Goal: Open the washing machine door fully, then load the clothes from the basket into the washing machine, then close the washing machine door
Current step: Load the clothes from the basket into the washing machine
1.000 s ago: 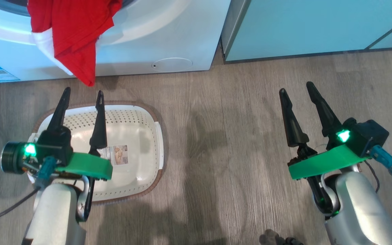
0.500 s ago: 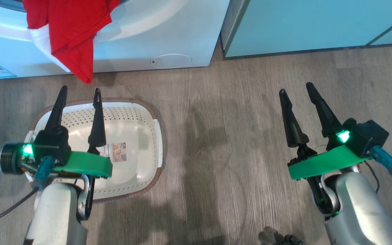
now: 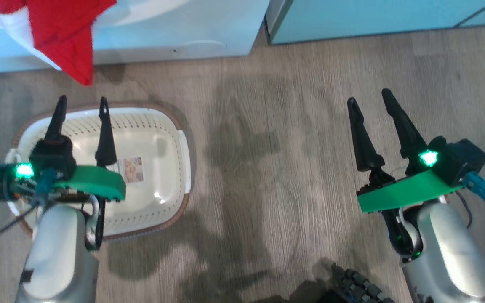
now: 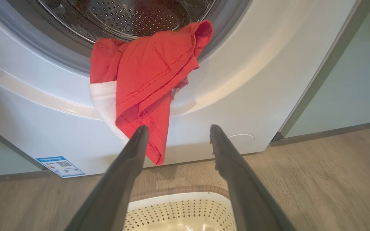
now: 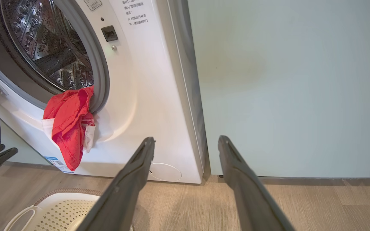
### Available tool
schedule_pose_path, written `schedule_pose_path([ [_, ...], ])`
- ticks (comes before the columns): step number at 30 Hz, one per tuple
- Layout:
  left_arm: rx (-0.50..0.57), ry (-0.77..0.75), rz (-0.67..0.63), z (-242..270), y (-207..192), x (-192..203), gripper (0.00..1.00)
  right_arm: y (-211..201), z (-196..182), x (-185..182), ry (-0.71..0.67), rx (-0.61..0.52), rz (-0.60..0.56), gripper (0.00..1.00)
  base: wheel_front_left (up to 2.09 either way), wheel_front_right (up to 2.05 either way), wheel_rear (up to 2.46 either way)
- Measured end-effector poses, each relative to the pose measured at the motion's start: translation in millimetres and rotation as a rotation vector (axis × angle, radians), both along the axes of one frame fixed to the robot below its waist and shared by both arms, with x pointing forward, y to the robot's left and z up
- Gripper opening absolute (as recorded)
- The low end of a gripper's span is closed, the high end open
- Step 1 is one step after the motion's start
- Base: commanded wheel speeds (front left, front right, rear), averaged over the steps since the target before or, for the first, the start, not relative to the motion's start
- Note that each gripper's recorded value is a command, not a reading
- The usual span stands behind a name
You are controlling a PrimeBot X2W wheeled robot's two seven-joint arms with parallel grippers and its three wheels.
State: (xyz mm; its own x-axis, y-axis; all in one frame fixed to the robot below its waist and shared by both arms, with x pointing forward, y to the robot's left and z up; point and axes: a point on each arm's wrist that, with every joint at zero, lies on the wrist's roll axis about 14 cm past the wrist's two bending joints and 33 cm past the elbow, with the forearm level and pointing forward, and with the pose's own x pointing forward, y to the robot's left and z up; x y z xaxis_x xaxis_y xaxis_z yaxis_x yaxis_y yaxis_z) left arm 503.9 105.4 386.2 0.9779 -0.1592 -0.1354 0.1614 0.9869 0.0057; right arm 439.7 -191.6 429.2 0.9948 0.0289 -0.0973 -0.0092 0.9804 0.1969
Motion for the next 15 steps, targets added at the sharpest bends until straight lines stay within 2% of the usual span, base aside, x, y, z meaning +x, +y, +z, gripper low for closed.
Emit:
schedule_pose_path([
  [4,0.009,0.051,-0.006,-27,0,18,1.0,-2,-14,6,0.028,0.0,-0.004,1.0,0.0,0.0,0.0],
  [15,0.024,0.022,0.02,-48,0,97,1.0,-8,-41,20,0.077,0.008,-0.018,1.0,0.0,0.0,0.0],
])
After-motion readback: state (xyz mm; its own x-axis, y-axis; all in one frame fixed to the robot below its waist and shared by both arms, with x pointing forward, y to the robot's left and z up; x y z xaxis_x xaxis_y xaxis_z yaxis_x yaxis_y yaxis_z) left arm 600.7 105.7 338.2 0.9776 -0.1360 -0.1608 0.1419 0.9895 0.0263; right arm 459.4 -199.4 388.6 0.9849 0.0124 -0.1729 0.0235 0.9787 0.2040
